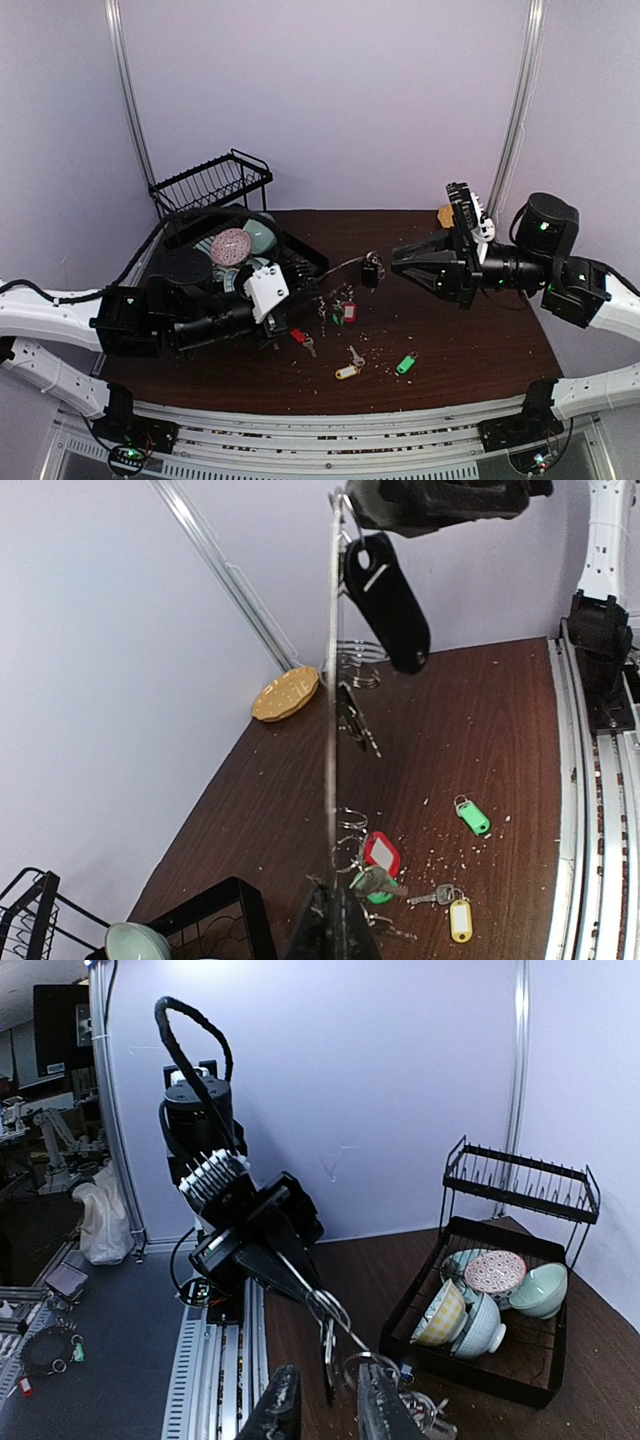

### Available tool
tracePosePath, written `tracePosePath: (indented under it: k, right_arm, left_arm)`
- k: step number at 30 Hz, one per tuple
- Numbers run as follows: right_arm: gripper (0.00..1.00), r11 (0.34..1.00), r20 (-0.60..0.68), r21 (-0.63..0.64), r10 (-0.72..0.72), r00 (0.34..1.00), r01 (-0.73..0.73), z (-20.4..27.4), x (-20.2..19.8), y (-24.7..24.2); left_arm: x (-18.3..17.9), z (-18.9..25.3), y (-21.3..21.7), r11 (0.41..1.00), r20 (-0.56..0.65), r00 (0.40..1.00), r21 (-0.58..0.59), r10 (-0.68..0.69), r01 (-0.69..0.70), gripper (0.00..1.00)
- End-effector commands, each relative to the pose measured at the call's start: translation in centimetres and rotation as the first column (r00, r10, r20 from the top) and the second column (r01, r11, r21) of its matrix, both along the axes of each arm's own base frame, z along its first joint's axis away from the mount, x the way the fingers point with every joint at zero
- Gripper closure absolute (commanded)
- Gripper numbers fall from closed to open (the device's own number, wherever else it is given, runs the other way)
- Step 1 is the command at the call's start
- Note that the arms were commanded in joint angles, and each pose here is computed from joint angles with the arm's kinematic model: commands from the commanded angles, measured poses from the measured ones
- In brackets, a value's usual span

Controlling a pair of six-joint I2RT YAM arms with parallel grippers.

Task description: Put the keys on the keyring

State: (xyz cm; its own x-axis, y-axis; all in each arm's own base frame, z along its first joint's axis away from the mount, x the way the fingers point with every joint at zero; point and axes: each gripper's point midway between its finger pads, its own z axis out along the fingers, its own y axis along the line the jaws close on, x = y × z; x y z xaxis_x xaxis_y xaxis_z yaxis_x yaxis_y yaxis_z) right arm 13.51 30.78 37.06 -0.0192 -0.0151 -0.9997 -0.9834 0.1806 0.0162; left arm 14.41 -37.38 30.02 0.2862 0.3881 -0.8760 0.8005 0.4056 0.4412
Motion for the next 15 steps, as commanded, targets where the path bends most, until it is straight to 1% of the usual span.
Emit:
tracePosePath:
  k: [1, 2, 4, 7, 10, 13, 15]
  right_arm:
    - [0.77, 0.986, 0.014, 0.016, 0.164, 0.986, -0.164, 2.3, -2.5, 0.6]
    - [0.78, 0.984, 0.019, 0.023, 0.175, 0.984, -0.176, 2.6, -2.7, 0.6]
    - [0.83, 0.985, 0.017, 0.038, 0.170, 0.985, -0.170, 3.0, -2.6, 0.5]
    - [0.86, 0.992, 0.000, 0.014, 0.126, 0.992, -0.126, 2.4, -1.9, 0.4]
    - [0.84, 0.995, -0.011, 0.006, 0.103, 0.995, -0.103, 1.9, -1.6, 0.4]
    - [0.78, 0.994, -0.023, -0.004, 0.111, 0.994, -0.111, 1.6, -1.5, 0.7]
    - [0.78, 0.993, -0.029, -0.008, 0.120, 0.992, -0.120, 1.5, -1.5, 0.9]
  left_arm:
    - [-1.3, 3.6, -0.7, 0.989, 0.067, 0.994, -0.109, -0.089, 0.096, 1.00]
    - [-1.4, 3.8, -0.8, 0.988, 0.068, 0.993, -0.114, -0.095, 0.102, 1.00]
    - [-1.4, 3.9, -0.9, 0.987, 0.068, 0.993, -0.118, -0.101, 0.108, 1.00]
    - [-1.5, 4.1, -0.9, 0.986, 0.071, 0.992, -0.125, -0.105, 0.114, 1.00]
    - [-1.7, 4.2, -1.0, 0.984, 0.073, 0.990, -0.128, -0.118, 0.126, 1.00]
    - [-1.8, 4.2, -1.0, 0.983, 0.074, 0.990, -0.129, -0.122, 0.131, 1.00]
    - [-1.8, 4.1, -1.0, 0.983, 0.073, 0.990, -0.130, -0.123, 0.132, 1.00]
